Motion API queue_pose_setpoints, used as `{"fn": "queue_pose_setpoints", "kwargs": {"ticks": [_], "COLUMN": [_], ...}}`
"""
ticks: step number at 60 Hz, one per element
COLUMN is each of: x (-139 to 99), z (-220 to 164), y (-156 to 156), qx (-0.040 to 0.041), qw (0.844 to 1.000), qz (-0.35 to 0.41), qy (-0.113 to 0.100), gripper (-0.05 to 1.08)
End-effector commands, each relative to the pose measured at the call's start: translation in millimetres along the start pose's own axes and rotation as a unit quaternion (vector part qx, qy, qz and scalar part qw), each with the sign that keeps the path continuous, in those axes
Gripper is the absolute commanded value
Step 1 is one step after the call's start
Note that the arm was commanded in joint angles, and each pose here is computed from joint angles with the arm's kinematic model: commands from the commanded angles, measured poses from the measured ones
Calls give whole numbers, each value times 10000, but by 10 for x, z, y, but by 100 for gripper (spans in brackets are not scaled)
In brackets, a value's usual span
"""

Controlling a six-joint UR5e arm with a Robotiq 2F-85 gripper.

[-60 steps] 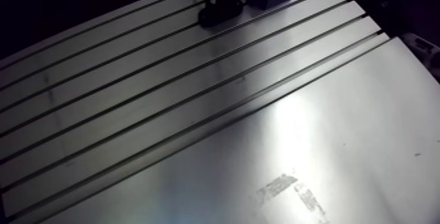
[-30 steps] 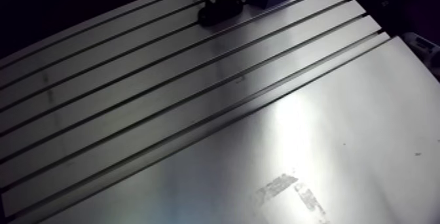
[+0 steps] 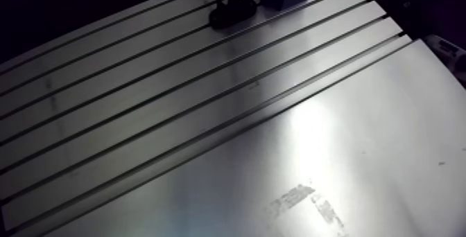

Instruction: Pick up the M10 bolt and insert it into the hole until fully seated.

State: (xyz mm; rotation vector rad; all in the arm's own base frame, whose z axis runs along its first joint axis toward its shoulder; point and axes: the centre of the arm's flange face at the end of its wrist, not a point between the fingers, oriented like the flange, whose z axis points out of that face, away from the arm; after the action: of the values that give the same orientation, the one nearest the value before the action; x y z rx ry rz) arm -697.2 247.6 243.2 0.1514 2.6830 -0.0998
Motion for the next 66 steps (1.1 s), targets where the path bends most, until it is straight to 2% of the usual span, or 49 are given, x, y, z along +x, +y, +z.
{"fn": "queue_pose_setpoints", "kwargs": {"ticks": [1,9,11,15,20,25,26,27,28,29,30,31,32,33,34,35,36,37,38,39,40,42,47,49,52,56,57,58,60,61,62,63,64,65,66], "x": [-33,-50,-47,-45,-48,-91,-129,-129,-167,-167,-202,-202,-246,-246,-294,-294,-351,-351,-419,-419,-481,-527,-628,-764,-837,-960,-1016,-1016,-1143,-1143,-1209,-1209,-1281,-1281,-1331], "z": [-12,-69,-76,-85,-103,-210,-286,-286,-360,-360,-447,-447,-547,-547,-627,-627,-711,-711,-809,-809,-871,-886,-899,-990,-1045,-1110,-1120,-1120,-1105,-1105,-1091,-1091,-1094,-1094,-1075], "y": [-67,-106,-116,-120,-130,-184,-224,-224,-248,-248,-310,-310,-382,-382,-426,-426,-442,-442,-433,-433,-444,-468,-535,-625,-674,-771,-802,-802,-926,-926,-1003,-1003,-1082,-1082,-1141], "qx": [22,0,49,70,61,35,-2,-2,-33,-33,-85,-85,-158,-158,-261,-261,-404,-404,-536,-536,-631,-663,-661,-659,-652,-607,-569,-569,-463,-463,-408,-408,-357,-357,-291], "qw": [9999,9996,9995,9995,9994,9992,9989,9989,9983,9983,9971,9971,9944,9944,9903,9903,9850,9850,9799,9799,9757,9739,9735,9729,9727,9733,9740,9740,9780,9780,9802,9802,9817,9817,9830], "qz": [-135,-279,-304,-305,-310,-321,-332,-332,-342,-342,-397,-397,-514,-514,-652,-652,-762,-762,-785,-785,-816,-823,-790,-624,-483,-188,-81,-81,39,39,46,46,51,51,72], "qy": [7,58,87,105,125,253,343,343,466,466,651,651,909,909,1201,1201,1494,1494,1755,1755,1936,2011,2042,2128,2175,2206,2190,2190,2035,2035,1939,1939,1872,1872,1813], "gripper": [1,0,0,0,0,0,0,0,0,0,0,0,0,0,0,0,0,0,1,1,0,0,1,1,1,1,1,1,1,1,1,1,1,1,1]}}
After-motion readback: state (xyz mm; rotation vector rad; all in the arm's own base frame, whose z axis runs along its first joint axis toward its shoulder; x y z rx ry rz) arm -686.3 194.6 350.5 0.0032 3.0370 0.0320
